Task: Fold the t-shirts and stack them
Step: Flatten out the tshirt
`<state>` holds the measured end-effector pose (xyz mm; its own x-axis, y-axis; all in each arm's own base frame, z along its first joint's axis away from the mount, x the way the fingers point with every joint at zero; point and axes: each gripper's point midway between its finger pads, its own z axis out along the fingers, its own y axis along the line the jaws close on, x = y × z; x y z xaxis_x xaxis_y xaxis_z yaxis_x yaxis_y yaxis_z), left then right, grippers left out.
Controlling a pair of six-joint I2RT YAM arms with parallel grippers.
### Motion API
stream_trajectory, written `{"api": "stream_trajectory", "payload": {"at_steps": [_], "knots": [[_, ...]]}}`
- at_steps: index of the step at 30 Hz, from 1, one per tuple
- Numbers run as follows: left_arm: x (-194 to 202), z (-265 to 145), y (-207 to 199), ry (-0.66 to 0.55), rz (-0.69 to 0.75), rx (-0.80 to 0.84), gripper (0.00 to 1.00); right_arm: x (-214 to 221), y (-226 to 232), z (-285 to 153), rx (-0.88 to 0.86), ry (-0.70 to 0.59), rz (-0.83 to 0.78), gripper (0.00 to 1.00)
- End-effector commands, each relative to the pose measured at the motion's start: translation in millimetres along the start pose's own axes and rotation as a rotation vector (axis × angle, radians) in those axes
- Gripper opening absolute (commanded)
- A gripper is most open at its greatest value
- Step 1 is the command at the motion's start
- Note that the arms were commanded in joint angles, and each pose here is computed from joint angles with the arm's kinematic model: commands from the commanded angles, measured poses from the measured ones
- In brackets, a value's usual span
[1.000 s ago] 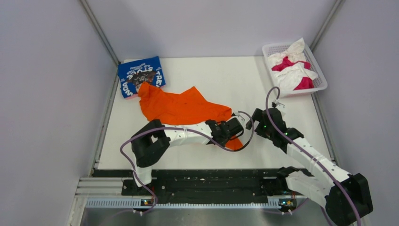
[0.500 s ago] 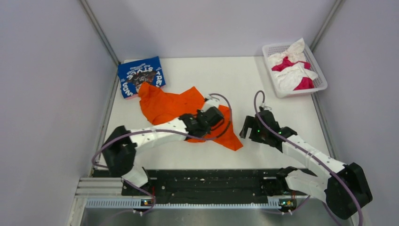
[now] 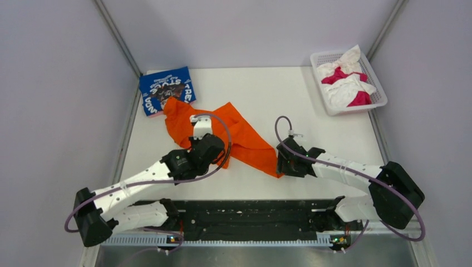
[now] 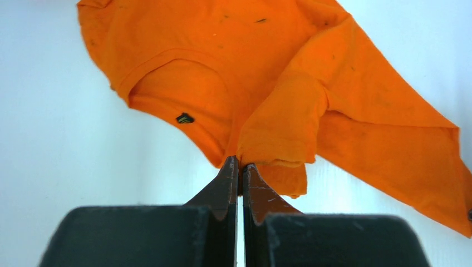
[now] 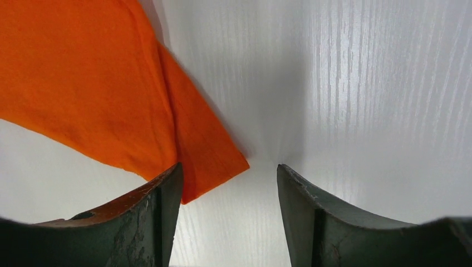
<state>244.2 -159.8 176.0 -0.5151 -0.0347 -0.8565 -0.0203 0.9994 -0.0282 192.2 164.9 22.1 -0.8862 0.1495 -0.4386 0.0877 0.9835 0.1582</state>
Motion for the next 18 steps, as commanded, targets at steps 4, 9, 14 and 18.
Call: {"api": "stream_trajectory", "payload": {"at_steps": [4, 9, 14, 18], "knots": [[0.7, -9.9, 34.6, -0.073, -0.074, -0.069, 0.00, -20.9, 21.7, -6.0, 0.012, -0.086, 0.040, 0.58], [0.1, -13.4, 44.2, -0.093, -0.094, -0.089, 0.00, -20.4, 17.8, -6.7, 0.042, -0.097, 0.058, 0.57], [0.5, -14.6, 48.5, -0.102, -0.100, -0.096, 0.00, -26.7, 15.7, -12.0, 0.048, -0.126, 0.086, 0.56], [1.3, -14.7, 45.9, -0.097, -0.106, -0.082, 0.00, -26.5, 18.3, -10.8, 0.044, -0.121, 0.081, 0.56]]}}
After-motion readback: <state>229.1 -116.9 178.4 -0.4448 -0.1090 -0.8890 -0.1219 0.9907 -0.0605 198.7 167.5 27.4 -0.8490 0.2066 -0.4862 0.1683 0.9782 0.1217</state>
